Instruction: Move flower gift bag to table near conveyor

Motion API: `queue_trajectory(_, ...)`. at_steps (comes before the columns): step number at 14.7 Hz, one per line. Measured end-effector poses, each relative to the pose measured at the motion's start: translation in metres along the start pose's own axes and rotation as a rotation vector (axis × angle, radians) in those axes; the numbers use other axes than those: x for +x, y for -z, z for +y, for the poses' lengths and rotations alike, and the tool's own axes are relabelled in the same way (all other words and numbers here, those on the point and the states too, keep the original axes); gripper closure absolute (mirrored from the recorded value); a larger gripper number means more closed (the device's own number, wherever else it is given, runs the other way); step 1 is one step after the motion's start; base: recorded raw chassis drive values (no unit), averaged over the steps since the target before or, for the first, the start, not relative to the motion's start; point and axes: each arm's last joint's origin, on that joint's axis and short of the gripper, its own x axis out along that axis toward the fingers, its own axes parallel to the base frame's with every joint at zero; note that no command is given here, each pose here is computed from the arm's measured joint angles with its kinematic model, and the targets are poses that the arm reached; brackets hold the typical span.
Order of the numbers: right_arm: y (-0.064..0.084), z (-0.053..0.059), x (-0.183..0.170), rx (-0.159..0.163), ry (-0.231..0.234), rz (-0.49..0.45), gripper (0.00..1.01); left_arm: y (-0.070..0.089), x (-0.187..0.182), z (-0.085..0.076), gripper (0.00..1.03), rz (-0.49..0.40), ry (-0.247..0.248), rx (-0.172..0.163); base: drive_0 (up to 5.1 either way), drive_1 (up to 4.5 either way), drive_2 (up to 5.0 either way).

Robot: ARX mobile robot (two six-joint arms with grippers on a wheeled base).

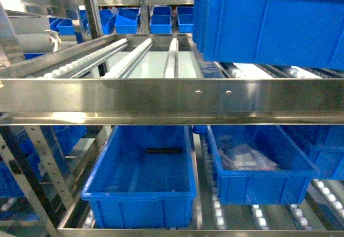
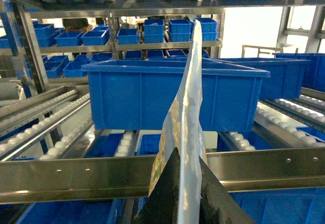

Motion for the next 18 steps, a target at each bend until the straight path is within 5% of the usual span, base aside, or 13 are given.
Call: queue_trajectory(18, 0.0000, 0.0000, 0.0000, 0.000, 0.000, 0.000, 0.98, 0.0000, 0.0000, 0.0000, 1.01, 0.000, 0.000, 0.000, -4.8, 1.36, 3.4)
